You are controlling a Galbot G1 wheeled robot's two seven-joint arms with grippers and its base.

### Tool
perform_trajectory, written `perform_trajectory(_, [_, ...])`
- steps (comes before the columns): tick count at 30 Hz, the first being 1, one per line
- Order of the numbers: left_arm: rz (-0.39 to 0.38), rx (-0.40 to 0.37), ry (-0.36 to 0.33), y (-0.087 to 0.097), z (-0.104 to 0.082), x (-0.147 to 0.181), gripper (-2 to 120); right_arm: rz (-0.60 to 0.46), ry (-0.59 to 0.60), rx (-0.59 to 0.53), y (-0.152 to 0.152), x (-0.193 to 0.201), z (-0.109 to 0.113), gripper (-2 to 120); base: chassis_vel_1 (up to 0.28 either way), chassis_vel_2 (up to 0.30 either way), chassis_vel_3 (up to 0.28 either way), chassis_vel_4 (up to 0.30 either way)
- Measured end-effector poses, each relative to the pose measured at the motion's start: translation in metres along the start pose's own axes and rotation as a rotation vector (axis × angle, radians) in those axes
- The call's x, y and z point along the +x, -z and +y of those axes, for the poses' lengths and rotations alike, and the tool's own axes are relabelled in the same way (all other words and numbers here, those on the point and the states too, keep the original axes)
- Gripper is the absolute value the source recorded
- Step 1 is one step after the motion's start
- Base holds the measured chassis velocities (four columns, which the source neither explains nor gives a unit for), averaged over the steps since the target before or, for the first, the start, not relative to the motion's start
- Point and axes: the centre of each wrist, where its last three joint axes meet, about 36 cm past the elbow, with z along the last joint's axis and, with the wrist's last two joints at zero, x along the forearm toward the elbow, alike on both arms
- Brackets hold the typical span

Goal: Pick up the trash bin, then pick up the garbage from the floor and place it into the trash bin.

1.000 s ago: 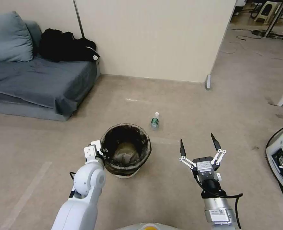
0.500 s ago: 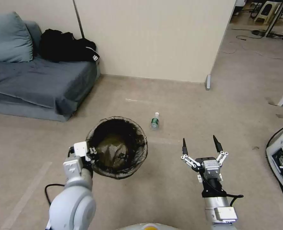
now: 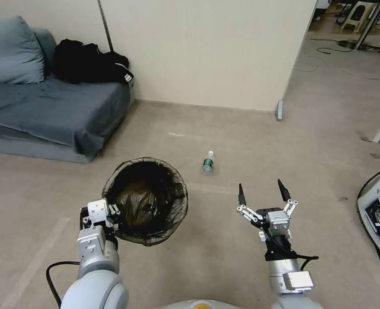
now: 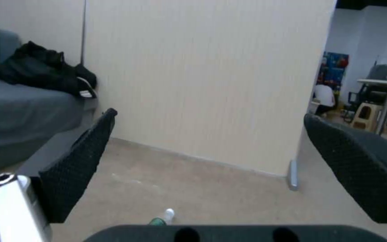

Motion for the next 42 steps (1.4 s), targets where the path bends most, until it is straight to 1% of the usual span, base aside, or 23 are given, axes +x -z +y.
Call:
perform_trajectory(6, [0.002, 0.000, 0.005, -0.003, 0.000, 0.000, 0, 0.002, 0.013, -0.001, -0.002, 0.000, 0.000, 100, 0.000, 0.000, 0.000, 0.000])
perform_trajectory(11, [-0.005, -0.007, 0.020, -0.009, -0.001, -0.003, 0, 0.005, 0.018, -0.002, -0.003, 0.000, 0.001, 100, -0.071, 0.064, 0.072, -0.063])
perform_trajectory(26, [-0.008, -0.001, 0.030, -0.012, -0.003, -0.006, 0, 0.008, 0.028, 0.005, -0.006, -0.001, 0.000, 100, -0.168, 0.161, 0.156, -0.161])
perform_trajectory(28, [-0.008, -0.001, 0.032, -0.012, -0.003, -0.006, 0, -0.016, 0.056, -0.002, -0.007, -0.002, 0.000, 100, -0.094, 0.115, 0.094, -0.088])
perform_trajectory(36, [-0.008, 0.000, 0.033, -0.012, -0.003, -0.006, 0, -0.028, 0.065, -0.004, -0.008, -0.002, 0.000, 100, -0.022, 0.023, 0.028, -0.021])
perform_trajectory(38, [-0.009, 0.002, 0.033, -0.012, -0.004, -0.006, 0, -0.066, 0.073, -0.002, -0.011, -0.006, 0.000, 100, 0.000, 0.000, 0.000, 0.000])
perform_trajectory(42, [-0.010, 0.006, 0.032, -0.011, -0.004, -0.006, 0, -0.091, 0.055, -0.004, -0.012, -0.016, 0.000, 100, 0.000, 0.000, 0.000, 0.000])
